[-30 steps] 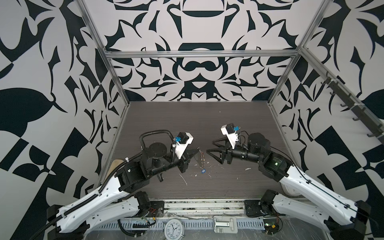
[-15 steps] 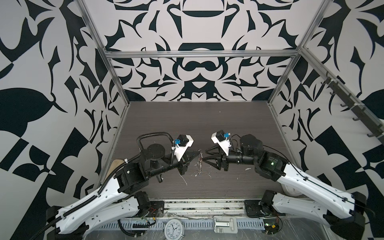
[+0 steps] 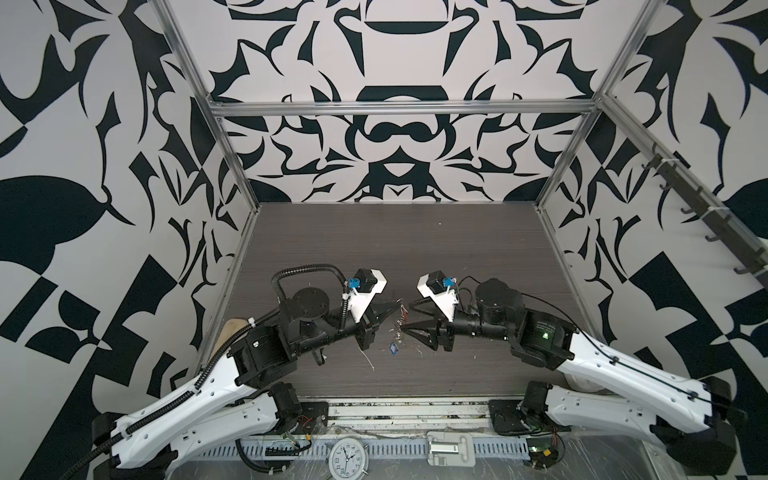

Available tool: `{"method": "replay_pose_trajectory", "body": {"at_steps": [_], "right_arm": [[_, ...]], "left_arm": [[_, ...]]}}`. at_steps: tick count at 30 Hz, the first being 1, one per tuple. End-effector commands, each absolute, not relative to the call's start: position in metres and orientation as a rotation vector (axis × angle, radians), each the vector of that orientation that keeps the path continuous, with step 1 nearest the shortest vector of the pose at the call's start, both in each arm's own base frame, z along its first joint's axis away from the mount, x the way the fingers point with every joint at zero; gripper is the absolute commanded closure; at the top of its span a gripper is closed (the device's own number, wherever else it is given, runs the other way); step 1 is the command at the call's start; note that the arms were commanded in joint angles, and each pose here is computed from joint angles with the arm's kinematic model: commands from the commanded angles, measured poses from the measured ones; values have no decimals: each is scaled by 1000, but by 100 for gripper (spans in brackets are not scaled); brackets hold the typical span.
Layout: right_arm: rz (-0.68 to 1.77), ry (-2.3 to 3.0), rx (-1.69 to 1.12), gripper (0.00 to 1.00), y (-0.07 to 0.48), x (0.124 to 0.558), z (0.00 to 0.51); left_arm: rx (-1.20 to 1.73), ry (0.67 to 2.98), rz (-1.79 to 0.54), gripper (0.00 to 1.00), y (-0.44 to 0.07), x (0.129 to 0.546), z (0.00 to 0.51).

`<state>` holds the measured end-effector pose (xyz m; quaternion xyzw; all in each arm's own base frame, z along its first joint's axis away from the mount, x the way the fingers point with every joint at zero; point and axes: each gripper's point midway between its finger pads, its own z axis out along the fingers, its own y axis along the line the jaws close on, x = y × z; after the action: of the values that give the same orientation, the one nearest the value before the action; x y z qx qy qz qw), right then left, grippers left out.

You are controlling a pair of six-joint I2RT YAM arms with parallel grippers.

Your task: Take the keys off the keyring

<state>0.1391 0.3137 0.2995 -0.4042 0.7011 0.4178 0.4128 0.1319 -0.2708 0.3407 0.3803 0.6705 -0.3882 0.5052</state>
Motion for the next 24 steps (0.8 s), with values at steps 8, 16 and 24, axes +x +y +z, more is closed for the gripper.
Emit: {"method": "replay_pose_trajectory", "body": {"at_steps": [8, 16, 24], "right_arm": [[1018, 1650, -977, 48, 314, 147, 341], [1019, 1577, -927, 41, 300, 144, 359], [993, 1613, -898, 46, 300, 151, 353]], "left_arm": [[917, 1571, -989, 100, -273, 126, 352], [911, 1565, -986, 100, -271, 126, 353], [899, 1560, -995, 100, -271, 126, 355]]}}
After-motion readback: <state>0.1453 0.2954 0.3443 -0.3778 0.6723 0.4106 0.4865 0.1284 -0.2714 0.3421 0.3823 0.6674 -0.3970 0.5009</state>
